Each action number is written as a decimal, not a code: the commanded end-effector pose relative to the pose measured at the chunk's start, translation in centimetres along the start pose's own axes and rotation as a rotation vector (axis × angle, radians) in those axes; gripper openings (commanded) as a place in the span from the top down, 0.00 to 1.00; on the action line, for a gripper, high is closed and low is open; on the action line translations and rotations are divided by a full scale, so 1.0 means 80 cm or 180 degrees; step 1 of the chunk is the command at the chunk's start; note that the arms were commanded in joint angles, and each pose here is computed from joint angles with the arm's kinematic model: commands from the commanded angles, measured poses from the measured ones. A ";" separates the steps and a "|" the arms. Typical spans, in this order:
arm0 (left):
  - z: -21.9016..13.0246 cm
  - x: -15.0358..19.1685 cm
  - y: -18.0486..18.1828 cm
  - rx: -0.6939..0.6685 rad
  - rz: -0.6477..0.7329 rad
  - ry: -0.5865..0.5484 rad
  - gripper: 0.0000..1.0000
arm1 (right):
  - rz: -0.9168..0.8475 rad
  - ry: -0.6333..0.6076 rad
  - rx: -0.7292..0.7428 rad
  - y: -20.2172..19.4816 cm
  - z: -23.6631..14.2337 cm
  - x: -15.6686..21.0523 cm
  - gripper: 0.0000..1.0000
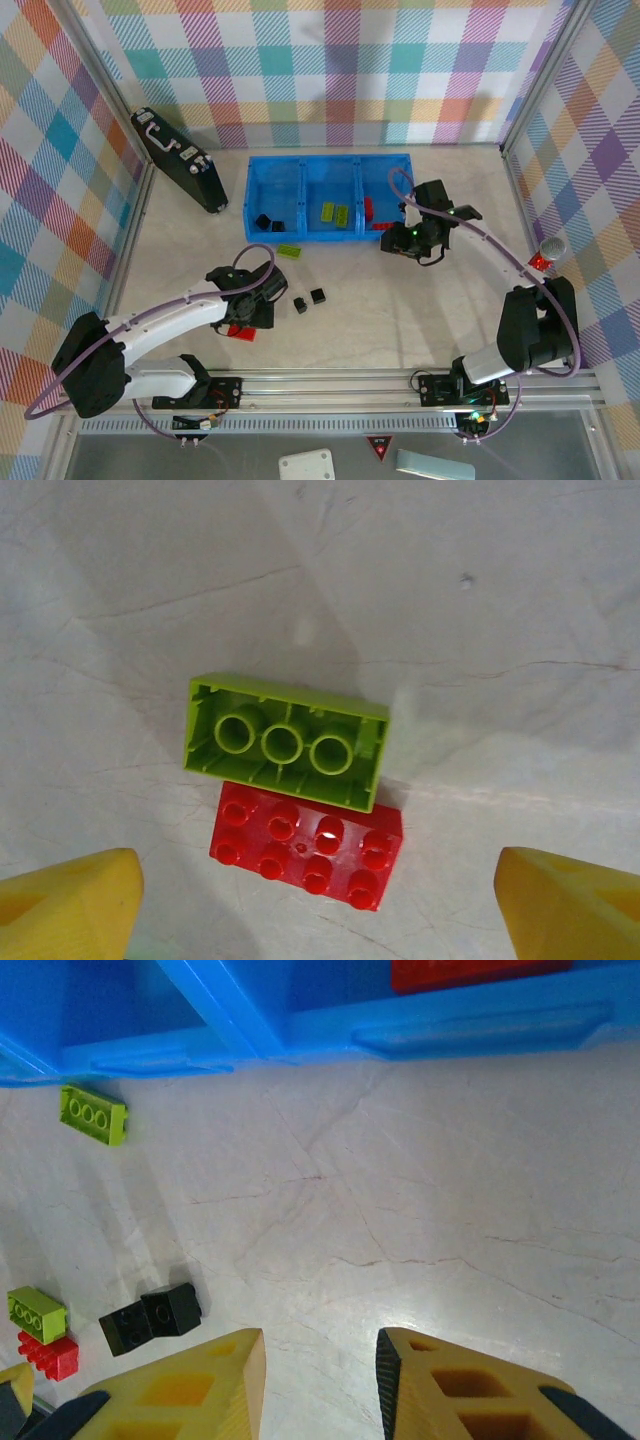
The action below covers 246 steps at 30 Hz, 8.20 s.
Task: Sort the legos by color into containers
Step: Move the lego to the bottom-center of the table, then pick up the lego from the middle-left of the table, then place the lego in the container.
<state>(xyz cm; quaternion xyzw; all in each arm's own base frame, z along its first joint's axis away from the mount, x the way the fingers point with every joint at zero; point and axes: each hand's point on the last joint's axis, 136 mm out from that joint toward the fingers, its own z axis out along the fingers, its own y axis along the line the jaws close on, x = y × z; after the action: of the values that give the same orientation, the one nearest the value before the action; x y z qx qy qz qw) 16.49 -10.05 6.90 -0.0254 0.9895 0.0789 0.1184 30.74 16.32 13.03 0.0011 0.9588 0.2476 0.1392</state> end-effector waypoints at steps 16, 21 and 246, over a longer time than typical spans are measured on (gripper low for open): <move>0.052 0.022 -0.003 0.0323 -0.0394 0.0339 0.05 | 0.0005 0.0039 -0.0059 0.002 -0.012 0.034 0.63; 0.062 0.024 -0.007 0.0389 -0.0398 0.0428 0.06 | -0.0009 0.0047 -0.0040 0.002 -0.018 0.038 0.63; -0.187 -0.074 -0.012 0.1877 -0.1007 -0.1109 0.27 | -0.0322 0.0329 0.0498 -0.044 0.138 -0.221 0.62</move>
<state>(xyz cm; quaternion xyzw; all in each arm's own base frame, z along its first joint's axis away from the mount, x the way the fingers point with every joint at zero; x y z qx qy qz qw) 19.12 -13.89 22.97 -0.1211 0.9161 -0.2350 0.3016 50.62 16.96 5.91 -0.0537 0.9821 0.1526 0.0969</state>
